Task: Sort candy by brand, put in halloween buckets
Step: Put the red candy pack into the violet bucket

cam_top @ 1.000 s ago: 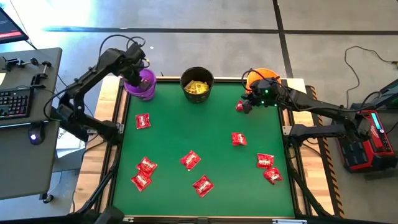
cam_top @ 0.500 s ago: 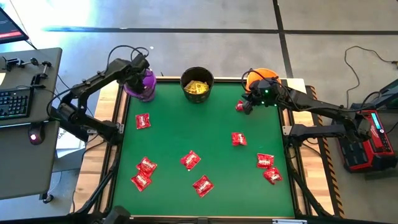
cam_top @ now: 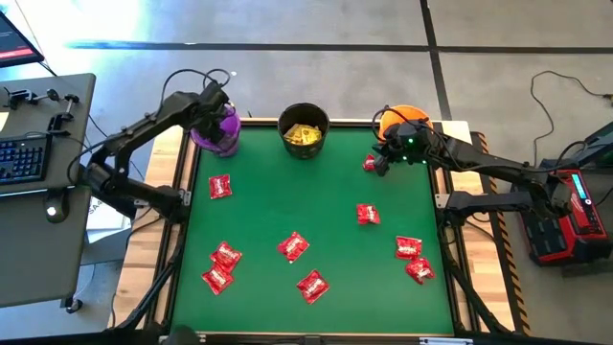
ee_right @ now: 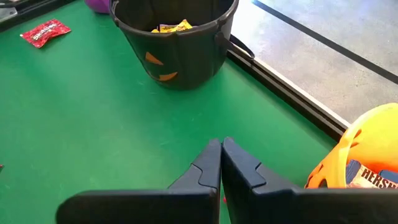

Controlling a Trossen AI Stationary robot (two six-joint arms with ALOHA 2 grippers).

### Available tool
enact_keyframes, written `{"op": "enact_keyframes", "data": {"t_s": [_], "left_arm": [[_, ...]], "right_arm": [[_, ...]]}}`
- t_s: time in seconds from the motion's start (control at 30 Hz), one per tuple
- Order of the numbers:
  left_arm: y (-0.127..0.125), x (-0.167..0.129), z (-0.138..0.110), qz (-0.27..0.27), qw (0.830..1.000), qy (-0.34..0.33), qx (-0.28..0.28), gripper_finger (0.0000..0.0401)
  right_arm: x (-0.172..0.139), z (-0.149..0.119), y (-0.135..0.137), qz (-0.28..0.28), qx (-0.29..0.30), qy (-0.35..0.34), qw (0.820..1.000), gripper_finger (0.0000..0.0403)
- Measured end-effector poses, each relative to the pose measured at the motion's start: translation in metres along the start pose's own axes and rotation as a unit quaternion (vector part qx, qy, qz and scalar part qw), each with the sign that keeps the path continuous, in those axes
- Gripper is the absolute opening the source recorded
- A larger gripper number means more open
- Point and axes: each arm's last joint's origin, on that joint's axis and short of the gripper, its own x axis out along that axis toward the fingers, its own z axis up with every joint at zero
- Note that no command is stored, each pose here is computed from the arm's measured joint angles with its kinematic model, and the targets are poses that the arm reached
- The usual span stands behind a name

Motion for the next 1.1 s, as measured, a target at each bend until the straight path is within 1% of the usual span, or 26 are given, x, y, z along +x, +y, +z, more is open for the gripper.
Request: {"op": "enact_keyframes", "data": {"t_s": [0.1,0.2,0.33,0.47,0.53,0.63,0.73,0.83,0.97,1.03,1.1], "left_arm": [[-0.010,-0.020,-0.009,-0.010,0.999,-0.042,0.022,0.0124],[-0.021,-0.045,-0.022,-0.030,0.994,-0.093,0.040,0.0120],[-0.037,-0.073,-0.044,-0.116,0.980,-0.149,0.059,0.0109],[-0.055,-0.091,-0.062,-0.197,0.963,-0.169,0.080,0.0093],[-0.065,-0.096,-0.069,-0.232,0.954,-0.164,0.099,0.0084],[-0.086,-0.100,-0.082,-0.282,0.938,-0.123,0.161,0.0068],[-0.105,-0.099,-0.098,-0.292,0.927,-0.064,0.227,0.0051],[-0.123,-0.092,-0.112,-0.291,0.918,-0.025,0.266,0.0035],[-0.146,-0.079,-0.135,-0.305,0.904,-0.007,0.301,0.0007],[-0.154,-0.070,-0.145,-0.308,0.902,0.007,0.301,0.0003],[-0.161,-0.063,-0.155,-0.313,0.904,0.019,0.290,0.0003]], "right_arm": [[0.000,0.001,0.000,0.001,0.000,-0.005,1.000,0.0000],[0.000,0.002,0.000,0.002,0.001,-0.012,1.000,0.0000],[0.000,0.002,0.000,0.002,0.000,-0.012,1.000,0.0000],[0.000,0.004,0.001,0.003,-0.003,-0.020,1.000,0.0000],[0.000,0.004,0.001,0.003,-0.013,-0.022,1.000,0.0000],[0.000,0.005,0.001,0.003,-0.027,-0.024,0.999,0.0000],[0.000,0.005,0.001,0.003,-0.037,-0.026,0.999,0.0000],[0.000,0.005,0.001,0.003,-0.038,-0.026,0.999,0.0000],[0.000,0.005,0.001,0.003,-0.037,-0.026,0.999,0.0000],[0.000,0.005,0.001,0.003,-0.037,-0.026,0.999,0.0000],[0.000,0.005,0.001,0.003,-0.037,-0.026,0.999,0.0000]]}}
